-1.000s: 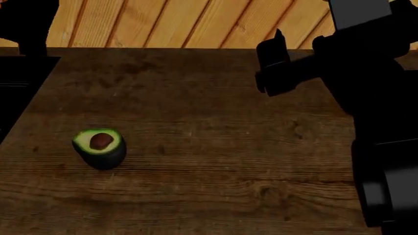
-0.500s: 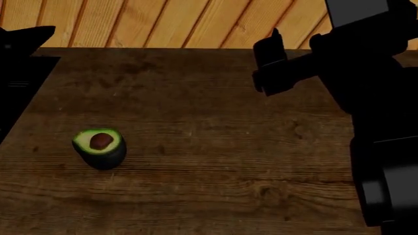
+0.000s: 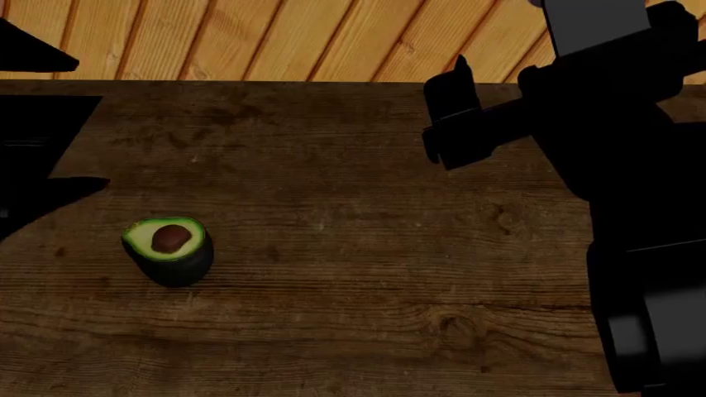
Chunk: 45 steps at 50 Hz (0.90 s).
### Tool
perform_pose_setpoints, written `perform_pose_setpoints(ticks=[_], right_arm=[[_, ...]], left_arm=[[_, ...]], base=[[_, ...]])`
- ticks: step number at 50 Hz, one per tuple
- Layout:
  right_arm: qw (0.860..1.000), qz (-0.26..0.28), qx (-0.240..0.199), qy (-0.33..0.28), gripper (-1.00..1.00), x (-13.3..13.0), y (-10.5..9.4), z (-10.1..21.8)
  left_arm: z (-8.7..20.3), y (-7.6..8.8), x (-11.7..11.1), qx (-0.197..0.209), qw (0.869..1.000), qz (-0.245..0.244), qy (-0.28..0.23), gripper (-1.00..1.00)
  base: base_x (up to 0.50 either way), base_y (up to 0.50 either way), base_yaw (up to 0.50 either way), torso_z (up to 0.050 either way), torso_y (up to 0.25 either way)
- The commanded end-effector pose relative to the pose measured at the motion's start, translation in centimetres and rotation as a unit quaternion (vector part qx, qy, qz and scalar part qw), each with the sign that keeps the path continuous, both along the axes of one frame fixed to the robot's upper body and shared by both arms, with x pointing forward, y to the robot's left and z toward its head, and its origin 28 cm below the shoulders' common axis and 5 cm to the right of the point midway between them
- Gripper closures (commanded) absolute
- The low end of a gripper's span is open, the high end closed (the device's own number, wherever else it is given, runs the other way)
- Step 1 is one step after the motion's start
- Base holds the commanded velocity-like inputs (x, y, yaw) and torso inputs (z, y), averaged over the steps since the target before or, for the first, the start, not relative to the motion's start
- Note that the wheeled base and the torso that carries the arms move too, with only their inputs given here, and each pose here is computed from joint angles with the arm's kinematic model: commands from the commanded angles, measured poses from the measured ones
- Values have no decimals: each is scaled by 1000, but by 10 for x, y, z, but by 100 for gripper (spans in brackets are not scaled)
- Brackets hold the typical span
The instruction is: Place the avocado, onion, tomato and bell pepper on the cutting board.
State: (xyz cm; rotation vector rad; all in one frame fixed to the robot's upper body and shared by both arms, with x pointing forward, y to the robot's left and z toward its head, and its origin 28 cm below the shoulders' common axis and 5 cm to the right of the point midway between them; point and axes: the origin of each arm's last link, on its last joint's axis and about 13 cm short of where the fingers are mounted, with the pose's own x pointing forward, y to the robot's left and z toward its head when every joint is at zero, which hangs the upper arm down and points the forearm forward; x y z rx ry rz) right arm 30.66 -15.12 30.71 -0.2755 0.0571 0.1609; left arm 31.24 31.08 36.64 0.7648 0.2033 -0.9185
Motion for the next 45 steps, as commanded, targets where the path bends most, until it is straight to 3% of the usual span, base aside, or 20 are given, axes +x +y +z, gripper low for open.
perform_pose_setpoints(ticks=[1, 11, 14, 21, 45], right_arm=[[1000, 0, 1, 1, -100, -1, 0, -2], [1000, -3, 2, 2, -100, -4, -1, -2], [1000, -3, 2, 2, -100, -3, -1, -3], [1000, -4, -1, 5, -100, -1, -1, -2], [1000, -1, 2, 15, -100, 0, 3, -11]], left_arm=[[-9, -2, -5, 50, 997, -40, 41, -100], [-23, -11, -1, 59, 996, -46, 45, -100], [-30, -13, 5, 42, 997, -30, 52, -100], [-48, -12, 23, 34, 997, -11, 64, -100], [-80, -5, 43, 27, 995, 19, 99, -100]], base=[[0, 0, 0, 0, 0], [0, 0, 0, 0, 0], [0, 0, 0, 0, 0], [0, 0, 0, 0, 0], [0, 0, 0, 0, 0]])
